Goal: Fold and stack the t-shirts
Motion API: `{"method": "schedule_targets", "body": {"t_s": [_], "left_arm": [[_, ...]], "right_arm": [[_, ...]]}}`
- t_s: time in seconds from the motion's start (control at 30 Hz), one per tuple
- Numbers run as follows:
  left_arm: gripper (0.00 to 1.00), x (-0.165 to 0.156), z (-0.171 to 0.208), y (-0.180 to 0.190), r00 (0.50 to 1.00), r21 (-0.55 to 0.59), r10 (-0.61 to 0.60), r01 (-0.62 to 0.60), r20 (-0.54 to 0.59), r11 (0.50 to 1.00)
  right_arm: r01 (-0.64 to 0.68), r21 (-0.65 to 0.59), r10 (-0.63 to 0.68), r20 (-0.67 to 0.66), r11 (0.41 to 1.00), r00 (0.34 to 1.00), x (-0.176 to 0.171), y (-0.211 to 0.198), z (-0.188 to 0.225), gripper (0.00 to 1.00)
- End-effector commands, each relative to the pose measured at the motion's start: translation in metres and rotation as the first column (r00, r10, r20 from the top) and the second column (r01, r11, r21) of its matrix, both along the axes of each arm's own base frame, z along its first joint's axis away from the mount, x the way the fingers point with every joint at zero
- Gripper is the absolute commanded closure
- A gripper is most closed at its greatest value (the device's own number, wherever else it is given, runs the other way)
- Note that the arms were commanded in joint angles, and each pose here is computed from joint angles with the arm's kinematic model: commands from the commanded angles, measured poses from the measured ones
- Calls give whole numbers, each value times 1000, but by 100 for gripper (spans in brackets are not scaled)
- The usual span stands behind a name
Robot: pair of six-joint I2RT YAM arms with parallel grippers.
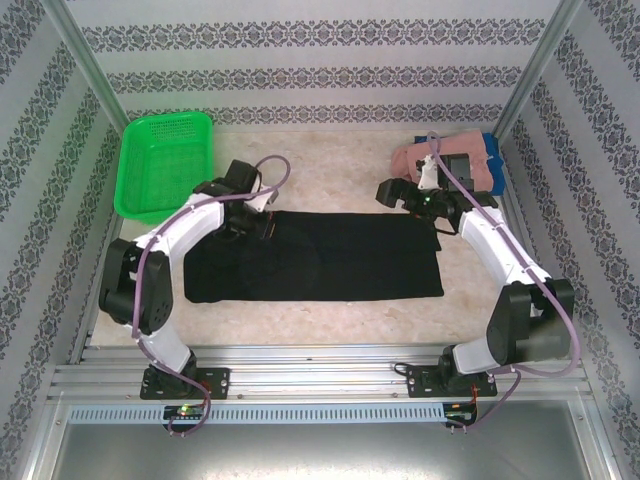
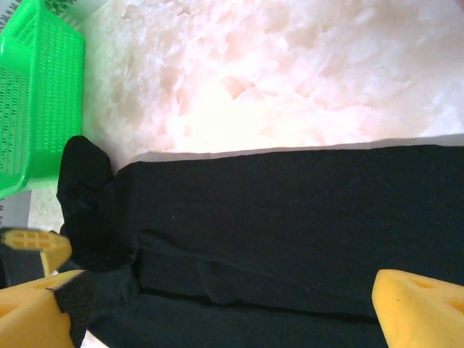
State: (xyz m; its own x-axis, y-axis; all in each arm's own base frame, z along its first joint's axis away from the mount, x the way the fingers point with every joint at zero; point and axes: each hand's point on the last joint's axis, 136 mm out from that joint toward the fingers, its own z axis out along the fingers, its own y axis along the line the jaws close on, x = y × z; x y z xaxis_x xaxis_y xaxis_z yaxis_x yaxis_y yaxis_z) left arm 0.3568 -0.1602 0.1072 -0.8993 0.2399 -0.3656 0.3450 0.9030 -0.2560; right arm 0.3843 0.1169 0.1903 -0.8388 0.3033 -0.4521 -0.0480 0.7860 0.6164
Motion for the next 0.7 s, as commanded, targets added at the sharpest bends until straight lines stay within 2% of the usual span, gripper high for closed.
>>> {"method": "schedule_targets", "body": {"t_s": [0.0,0.27,0.53,0.6,0.67], "left_arm": [[100,-15,-3,-6,999,-55,37,-38,-9,998],[100,-60,-19,-7,997,-70,48,-53,-67,996],[100,-81,-39,-29,991,-113,56,-71,-125,991],[95,-87,-47,-33,988,-110,50,-67,-149,992],[78,-91,-53,-35,984,-109,47,-67,-171,992]], "right_arm": [[-3,-2,3,21,1000,1000,12,4,7,2],[-4,-10,4,-8,1000,1000,13,3,-1,2],[3,-15,-3,-35,1000,999,12,2,-10,2],[0,-15,-1,-43,1000,999,12,3,-12,2],[-1,-20,0,-53,1000,999,10,2,-14,2]]}}
